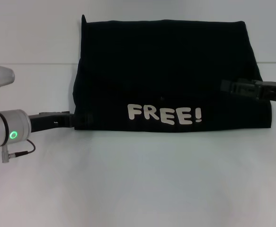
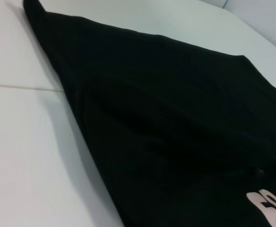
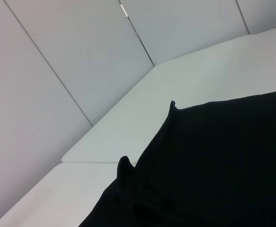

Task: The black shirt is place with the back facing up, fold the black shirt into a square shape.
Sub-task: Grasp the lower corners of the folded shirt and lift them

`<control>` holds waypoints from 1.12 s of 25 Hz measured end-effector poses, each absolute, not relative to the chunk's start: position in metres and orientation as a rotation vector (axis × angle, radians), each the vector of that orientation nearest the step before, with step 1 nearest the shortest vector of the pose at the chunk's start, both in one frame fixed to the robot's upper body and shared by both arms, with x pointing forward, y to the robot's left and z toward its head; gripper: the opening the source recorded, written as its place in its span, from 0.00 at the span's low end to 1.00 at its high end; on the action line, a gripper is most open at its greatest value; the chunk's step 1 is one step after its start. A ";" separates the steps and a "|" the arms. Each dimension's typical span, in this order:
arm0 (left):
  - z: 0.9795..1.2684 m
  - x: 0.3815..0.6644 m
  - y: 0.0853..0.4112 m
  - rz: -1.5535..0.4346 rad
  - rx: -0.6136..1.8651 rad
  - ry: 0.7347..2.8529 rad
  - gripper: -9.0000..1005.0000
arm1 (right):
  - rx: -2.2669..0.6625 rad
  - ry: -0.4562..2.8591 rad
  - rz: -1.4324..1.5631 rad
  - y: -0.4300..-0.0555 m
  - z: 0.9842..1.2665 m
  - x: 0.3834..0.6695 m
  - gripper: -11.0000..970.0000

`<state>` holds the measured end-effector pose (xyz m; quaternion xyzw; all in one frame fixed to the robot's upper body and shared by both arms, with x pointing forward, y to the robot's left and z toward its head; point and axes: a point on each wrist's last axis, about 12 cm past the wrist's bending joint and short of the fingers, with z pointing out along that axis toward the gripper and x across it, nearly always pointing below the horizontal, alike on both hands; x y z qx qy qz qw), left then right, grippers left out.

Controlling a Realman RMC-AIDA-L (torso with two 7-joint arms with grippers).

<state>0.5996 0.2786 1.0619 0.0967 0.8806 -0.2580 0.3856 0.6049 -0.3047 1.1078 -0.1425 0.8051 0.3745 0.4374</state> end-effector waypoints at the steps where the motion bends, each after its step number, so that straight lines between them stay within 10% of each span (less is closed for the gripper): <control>1: 1.062 0.600 0.279 -0.656 0.244 2.244 0.90 | -0.353 2.002 0.929 -0.305 1.108 0.605 0.94; 28: 1.059 0.600 0.268 -0.662 0.292 2.293 0.77 | -0.337 1.986 0.926 -0.304 1.110 0.608 0.90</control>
